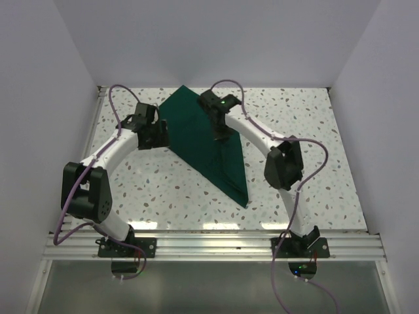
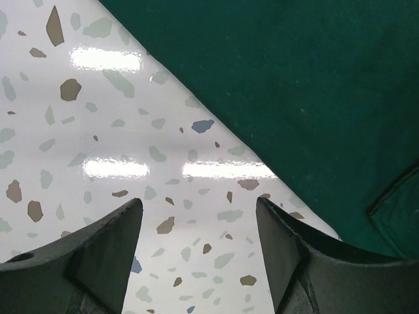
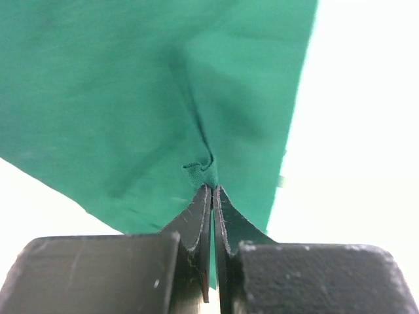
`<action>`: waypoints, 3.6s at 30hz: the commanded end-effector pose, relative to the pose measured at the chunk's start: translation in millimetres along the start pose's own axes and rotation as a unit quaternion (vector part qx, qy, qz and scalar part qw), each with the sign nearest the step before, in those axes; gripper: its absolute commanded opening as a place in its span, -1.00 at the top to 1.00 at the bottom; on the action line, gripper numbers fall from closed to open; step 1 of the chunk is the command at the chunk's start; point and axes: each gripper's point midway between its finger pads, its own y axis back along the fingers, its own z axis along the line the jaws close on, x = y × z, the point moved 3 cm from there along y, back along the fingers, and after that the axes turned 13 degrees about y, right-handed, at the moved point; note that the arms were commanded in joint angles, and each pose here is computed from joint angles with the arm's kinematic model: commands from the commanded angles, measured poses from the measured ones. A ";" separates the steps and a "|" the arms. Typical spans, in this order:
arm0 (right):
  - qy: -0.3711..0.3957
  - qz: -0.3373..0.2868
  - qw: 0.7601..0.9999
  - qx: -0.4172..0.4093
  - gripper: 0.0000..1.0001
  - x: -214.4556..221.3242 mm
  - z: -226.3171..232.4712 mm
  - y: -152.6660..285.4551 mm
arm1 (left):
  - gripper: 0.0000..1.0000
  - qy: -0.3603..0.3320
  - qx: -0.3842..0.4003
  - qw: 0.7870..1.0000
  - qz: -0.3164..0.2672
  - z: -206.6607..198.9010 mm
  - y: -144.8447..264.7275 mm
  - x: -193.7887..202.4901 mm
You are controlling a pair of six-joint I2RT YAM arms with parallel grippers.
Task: Open and lay out the surgical kit
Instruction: Open the surgical kit at the center of the board.
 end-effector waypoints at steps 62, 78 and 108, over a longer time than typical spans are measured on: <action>-0.236 0.026 0.952 0.191 -0.79 163.2 -229.1 93.7 | 1.00 -0.121 0.175 0.963 0.166 -220.4 -24.6 118.9; -0.225 0.006 0.974 0.023 -0.77 158.2 -170.7 74.8 | 1.00 0.089 0.095 0.991 0.034 -158.6 191.3 205.0; -0.207 0.063 0.976 0.002 -0.97 153.2 -158.8 37.3 | -0.99 -0.030 0.143 0.989 -0.001 -210.4 189.2 143.9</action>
